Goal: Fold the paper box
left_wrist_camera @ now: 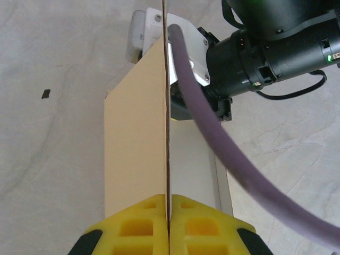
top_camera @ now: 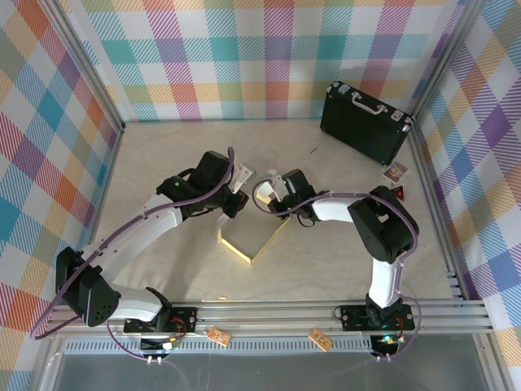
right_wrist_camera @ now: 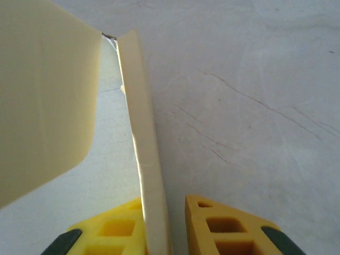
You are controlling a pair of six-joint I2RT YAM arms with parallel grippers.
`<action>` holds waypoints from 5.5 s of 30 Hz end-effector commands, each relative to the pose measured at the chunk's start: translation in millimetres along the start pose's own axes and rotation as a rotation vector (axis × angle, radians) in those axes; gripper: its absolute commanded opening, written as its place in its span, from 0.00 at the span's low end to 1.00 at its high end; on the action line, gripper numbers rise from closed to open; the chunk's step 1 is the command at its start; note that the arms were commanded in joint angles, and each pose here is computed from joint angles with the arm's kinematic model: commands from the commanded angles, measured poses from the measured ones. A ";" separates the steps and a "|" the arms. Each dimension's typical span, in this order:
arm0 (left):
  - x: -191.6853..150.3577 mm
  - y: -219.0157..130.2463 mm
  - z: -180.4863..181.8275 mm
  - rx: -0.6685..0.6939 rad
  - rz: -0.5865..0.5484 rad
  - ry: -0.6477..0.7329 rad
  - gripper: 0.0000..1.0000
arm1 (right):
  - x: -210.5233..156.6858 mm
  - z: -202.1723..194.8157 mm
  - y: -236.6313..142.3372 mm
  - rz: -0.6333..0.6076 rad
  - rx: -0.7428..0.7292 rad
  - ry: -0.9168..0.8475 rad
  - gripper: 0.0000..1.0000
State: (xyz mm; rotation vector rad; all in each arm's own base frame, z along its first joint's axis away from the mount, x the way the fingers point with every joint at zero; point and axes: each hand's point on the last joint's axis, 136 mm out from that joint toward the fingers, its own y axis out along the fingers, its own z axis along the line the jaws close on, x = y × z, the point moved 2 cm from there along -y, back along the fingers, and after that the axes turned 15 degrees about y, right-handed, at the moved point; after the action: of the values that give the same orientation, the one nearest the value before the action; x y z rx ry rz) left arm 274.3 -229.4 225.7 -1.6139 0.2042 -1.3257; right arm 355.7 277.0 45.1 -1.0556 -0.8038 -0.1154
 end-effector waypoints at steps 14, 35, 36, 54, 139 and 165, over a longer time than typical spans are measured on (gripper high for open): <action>-37.6 26.7 -23.9 -0.040 0.175 0.058 0.01 | 5.2 -11.5 -14.7 -0.056 -0.009 0.145 0.27; -36.9 26.9 -26.6 -0.017 0.176 0.083 0.00 | -2.1 -29.0 -69.3 -0.121 0.009 0.332 0.51; -36.7 26.8 -27.0 -0.017 0.176 0.087 0.00 | -2.5 -30.8 -73.0 -0.124 0.004 0.352 0.52; -39.6 19.6 -43.8 -0.104 0.154 0.209 0.00 | 30.5 16.4 -175.5 -0.422 0.221 -0.153 0.73; -142.8 -0.1 138.6 0.400 -0.361 -0.994 0.64 | 59.7 67.4 -133.5 -0.188 0.611 -0.633 0.00; -120.2 -5.1 136.5 0.297 -0.350 -1.049 0.65 | 106.3 58.7 -134.8 -0.211 0.629 -0.438 0.00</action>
State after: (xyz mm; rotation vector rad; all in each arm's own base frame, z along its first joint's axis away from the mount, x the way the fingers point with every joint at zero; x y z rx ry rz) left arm 344.9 -95.3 162.8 -2.0644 -0.8383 -0.6624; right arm 340.3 280.9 204.2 -0.4455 -1.2844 0.2116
